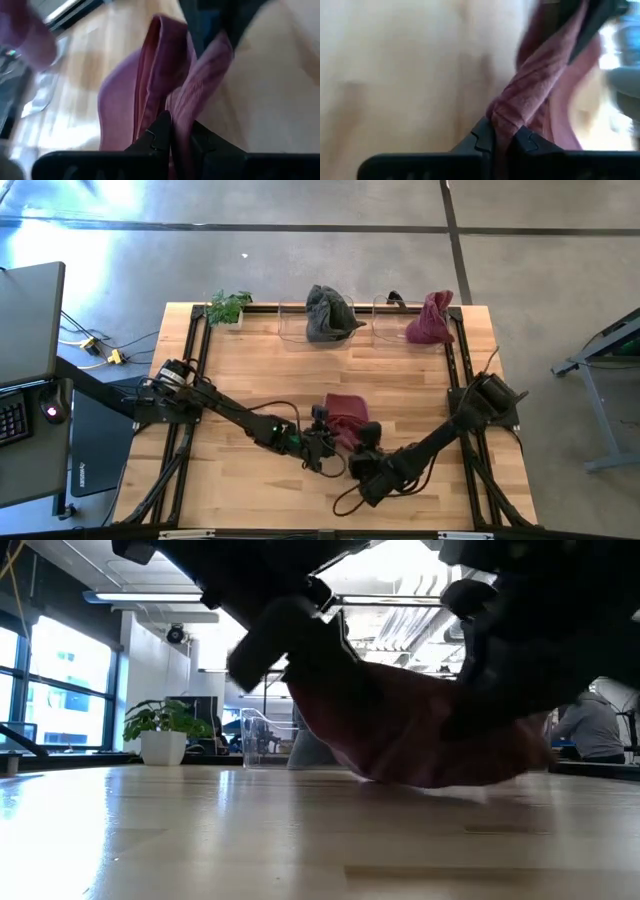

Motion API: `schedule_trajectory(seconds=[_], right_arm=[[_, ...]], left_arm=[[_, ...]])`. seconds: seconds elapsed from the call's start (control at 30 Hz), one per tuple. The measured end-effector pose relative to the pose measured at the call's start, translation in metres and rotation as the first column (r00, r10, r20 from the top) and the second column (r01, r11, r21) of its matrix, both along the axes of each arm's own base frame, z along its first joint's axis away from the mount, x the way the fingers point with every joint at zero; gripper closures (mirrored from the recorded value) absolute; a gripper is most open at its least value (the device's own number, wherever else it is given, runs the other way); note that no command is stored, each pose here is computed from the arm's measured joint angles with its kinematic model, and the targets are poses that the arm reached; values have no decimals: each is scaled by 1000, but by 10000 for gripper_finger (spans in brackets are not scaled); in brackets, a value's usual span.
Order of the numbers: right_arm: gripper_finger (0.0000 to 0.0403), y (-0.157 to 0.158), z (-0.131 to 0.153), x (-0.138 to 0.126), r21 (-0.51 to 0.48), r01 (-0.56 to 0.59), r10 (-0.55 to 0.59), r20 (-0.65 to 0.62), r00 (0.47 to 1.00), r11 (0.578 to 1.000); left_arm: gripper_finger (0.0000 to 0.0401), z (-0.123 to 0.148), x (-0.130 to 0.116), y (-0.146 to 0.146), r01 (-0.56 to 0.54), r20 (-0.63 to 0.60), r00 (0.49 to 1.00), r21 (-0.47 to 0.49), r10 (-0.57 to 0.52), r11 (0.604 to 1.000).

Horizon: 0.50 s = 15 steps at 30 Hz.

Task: Pick & Place hat
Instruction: Put the red cap into the right transparent bin

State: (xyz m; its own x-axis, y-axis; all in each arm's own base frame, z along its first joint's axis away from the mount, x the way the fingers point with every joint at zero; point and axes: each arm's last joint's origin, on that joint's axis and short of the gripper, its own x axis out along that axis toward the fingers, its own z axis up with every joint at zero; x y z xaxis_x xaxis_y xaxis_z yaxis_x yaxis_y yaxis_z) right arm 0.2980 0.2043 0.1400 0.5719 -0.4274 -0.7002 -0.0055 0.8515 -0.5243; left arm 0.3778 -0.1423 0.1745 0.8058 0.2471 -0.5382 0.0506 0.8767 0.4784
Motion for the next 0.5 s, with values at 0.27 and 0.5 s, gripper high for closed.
schedule_trajectory(seconds=[0.27,0.5], right_arm=[[373,-17,26,29,549,-351,461,-70,885,758],[323,-47,29,45,700,-293,455,-51,889,651]], left_arm=[[376,4,-9,-32,297,-87,953,87,-290,951],[364,4,-14,-40,376,-120,924,118,-363,919]])
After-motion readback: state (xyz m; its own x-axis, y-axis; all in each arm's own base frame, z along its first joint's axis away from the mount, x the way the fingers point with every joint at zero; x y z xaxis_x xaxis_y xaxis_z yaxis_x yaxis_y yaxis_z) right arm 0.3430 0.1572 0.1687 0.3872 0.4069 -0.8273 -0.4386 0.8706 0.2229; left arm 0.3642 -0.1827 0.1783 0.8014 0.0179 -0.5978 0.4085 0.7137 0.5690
